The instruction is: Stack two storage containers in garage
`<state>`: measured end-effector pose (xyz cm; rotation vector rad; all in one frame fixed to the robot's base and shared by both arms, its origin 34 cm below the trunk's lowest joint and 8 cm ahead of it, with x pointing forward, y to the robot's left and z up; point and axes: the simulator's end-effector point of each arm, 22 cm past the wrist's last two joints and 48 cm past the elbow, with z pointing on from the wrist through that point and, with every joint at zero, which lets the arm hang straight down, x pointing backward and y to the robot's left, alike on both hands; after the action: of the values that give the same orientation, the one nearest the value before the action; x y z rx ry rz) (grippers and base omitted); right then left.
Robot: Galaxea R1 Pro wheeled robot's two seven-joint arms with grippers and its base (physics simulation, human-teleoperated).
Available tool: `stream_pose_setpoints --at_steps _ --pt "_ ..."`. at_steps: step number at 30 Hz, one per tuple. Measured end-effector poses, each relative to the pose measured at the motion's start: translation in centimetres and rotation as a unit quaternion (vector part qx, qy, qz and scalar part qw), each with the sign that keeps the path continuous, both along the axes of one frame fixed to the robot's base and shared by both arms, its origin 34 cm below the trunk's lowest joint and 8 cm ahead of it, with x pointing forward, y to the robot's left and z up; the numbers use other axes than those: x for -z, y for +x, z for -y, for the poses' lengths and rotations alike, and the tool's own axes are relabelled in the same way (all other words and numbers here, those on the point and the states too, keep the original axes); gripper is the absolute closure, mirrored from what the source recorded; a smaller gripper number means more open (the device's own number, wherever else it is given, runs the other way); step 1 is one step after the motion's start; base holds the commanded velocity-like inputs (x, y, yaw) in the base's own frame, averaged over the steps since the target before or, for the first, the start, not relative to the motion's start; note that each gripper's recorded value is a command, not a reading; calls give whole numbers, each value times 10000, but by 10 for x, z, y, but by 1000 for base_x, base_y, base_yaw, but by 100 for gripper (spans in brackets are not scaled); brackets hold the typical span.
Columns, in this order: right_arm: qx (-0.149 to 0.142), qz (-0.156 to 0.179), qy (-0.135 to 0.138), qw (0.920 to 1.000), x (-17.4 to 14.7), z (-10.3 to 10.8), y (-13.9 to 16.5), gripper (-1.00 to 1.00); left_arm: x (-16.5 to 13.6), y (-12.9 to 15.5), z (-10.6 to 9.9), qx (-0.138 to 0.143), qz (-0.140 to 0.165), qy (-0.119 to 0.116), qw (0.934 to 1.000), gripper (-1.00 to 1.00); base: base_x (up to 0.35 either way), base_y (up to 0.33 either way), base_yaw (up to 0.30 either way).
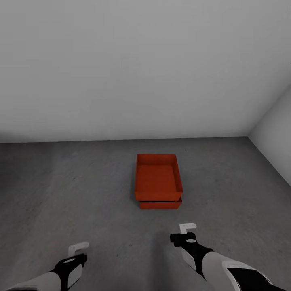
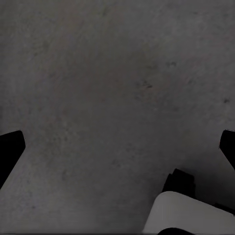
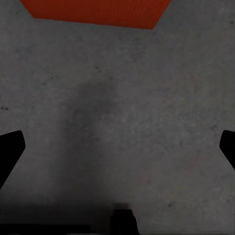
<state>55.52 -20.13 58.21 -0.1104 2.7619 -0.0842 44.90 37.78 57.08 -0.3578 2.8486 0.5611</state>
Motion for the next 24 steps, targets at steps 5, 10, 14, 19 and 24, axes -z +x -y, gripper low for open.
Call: stream_pose_setpoints --at_steps 5,10,14,19,24 --pt "-4 -6 7 10000 0 -1 -1 -100 1 -5 -1 -8 -44 4 10000 -100 0 0 0" --pt "-17 -7 25 10000 0 -3 -2 -100 1 -10 -1 -14 -85 6 10000 -100 0 0 0" --pt "-19 -8 28 10000 0 -3 -2 -100 3 -16 -1 -17 -125 4 9999 -100 0 0 0" --pt "-5 -385 -73 9992 15 13 -47 -100 4 -28 -2 -22 -206 11 9998 -100 0 0 0" --pt "14 -913 -184 9956 31 31 -123 -100 6 -46 -4 -25 -330 28 9994 -100 0 0 0"
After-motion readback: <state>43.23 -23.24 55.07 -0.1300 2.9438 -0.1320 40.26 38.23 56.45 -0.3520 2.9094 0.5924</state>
